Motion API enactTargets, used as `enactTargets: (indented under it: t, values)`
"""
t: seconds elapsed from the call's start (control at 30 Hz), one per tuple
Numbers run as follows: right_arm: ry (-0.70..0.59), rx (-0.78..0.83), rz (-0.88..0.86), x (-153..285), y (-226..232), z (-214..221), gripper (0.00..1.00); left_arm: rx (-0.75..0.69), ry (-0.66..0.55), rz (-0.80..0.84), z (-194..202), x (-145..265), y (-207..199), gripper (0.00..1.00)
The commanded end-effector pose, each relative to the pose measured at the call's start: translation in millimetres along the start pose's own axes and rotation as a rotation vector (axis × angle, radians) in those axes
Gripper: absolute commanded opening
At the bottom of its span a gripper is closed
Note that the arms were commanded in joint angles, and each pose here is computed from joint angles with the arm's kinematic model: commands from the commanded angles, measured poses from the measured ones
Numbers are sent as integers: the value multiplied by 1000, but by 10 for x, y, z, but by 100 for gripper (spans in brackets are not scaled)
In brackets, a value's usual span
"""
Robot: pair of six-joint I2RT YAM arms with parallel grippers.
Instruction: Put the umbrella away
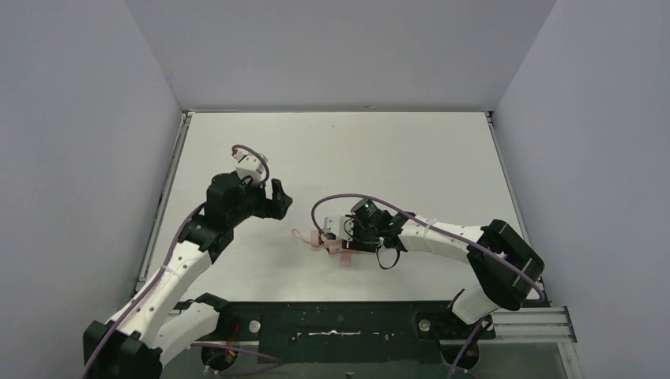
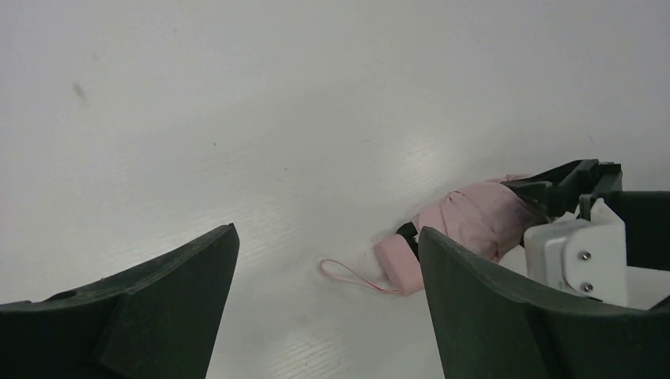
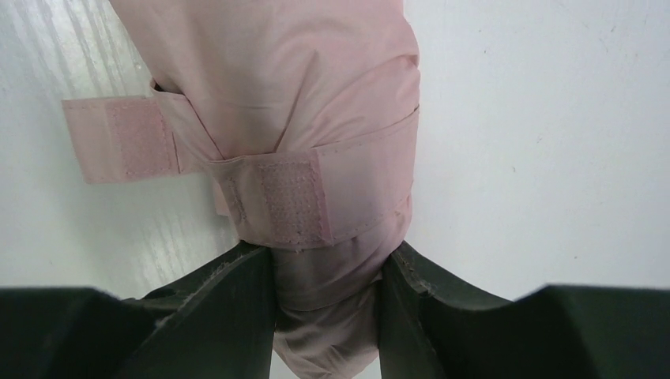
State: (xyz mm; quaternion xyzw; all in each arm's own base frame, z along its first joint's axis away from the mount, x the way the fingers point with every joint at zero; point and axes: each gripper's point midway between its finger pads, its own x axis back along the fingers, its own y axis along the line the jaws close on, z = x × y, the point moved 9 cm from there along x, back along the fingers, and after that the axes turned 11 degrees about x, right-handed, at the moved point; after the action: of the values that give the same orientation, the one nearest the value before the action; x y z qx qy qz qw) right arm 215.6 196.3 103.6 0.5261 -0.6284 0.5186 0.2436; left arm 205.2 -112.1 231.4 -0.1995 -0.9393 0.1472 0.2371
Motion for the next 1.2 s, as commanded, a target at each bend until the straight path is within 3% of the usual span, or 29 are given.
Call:
enactTargets:
  t: [0.0,0.27,0.5,0.8,1.17]
  values:
    - [75,79,-38,-23,199,161,15,232,181,232,-137,-276,-38,82]
    - [24,161,-76,41,274,146,14,110,444,421,-12,-761,-89,86]
    - [-21,186,-103,75,310,114,13,-25,645,467,418,-1041,-227,86]
    - [-2,180,-110,33,300,101,13,-74,774,596,792,-1196,-427,86]
    - [-11,160,-89,52,269,72,13,-124,871,581,1116,-1290,-516,83]
